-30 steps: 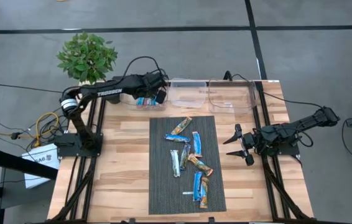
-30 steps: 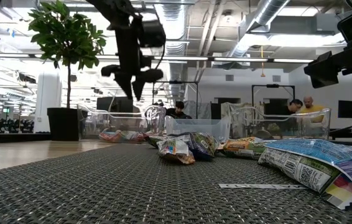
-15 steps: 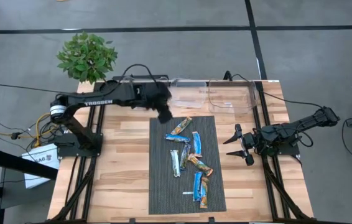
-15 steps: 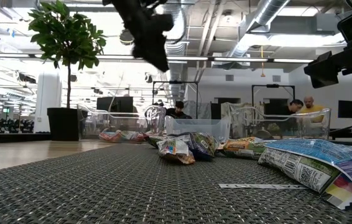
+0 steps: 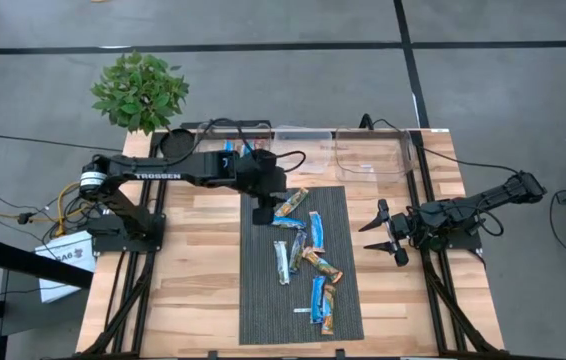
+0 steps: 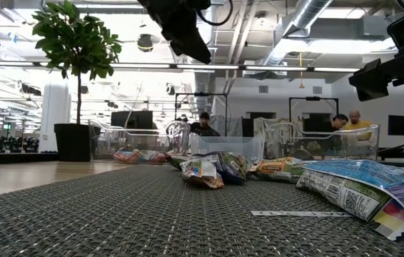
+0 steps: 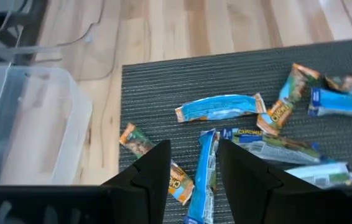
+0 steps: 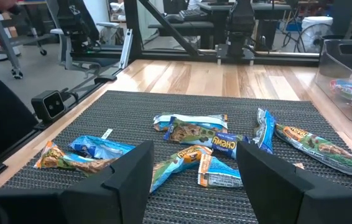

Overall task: Pick and place Granola Bars by type
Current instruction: Put the blue granola bar into the middle transparent bin

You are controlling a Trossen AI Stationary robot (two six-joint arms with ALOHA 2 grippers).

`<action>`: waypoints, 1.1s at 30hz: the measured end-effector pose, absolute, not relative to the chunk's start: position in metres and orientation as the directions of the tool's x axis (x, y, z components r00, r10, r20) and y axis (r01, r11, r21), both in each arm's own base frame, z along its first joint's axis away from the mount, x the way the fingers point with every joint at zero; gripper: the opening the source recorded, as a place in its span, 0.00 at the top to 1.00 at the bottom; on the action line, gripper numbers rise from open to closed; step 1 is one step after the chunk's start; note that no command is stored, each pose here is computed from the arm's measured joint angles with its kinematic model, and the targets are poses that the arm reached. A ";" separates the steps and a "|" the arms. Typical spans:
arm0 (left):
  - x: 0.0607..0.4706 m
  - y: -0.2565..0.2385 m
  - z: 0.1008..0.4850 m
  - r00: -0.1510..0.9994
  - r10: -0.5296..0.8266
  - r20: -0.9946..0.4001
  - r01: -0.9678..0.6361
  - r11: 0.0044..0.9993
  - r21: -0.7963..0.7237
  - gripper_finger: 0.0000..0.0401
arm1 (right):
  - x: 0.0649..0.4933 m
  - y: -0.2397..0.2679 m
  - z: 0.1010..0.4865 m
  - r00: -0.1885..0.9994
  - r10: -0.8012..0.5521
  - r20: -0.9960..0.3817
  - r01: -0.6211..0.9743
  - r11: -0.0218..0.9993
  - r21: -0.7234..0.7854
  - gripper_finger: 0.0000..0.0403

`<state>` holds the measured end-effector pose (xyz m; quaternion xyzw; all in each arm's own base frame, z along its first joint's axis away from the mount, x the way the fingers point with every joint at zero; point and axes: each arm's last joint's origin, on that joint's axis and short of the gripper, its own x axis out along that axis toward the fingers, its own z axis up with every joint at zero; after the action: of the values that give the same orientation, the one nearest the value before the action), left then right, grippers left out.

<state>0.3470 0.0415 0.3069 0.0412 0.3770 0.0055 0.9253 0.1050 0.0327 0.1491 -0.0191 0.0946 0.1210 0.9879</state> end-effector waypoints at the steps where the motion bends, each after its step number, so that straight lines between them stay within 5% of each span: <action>1: 0.347 0.042 0.307 0.716 0.041 -0.697 0.010 0.998 0.069 0.68 | 0.105 0.033 0.149 0.953 0.236 -0.192 -0.243 0.970 -0.015 0.45; 23: 0.351 0.038 0.309 0.754 -0.039 -0.656 0.086 0.996 0.039 0.68 | 0.105 0.033 0.149 0.953 0.236 -0.192 -0.243 0.970 -0.015 0.45; 33: 0.340 0.029 0.248 0.669 -0.044 -0.742 0.095 0.995 0.027 0.68 | 0.105 0.033 0.149 0.953 0.236 -0.192 -0.243 0.970 -0.015 0.45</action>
<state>0.3396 0.0292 0.2483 0.0315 0.4051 -0.0379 0.9130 0.1049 0.0327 0.1490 -0.0191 0.0948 0.1211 0.9879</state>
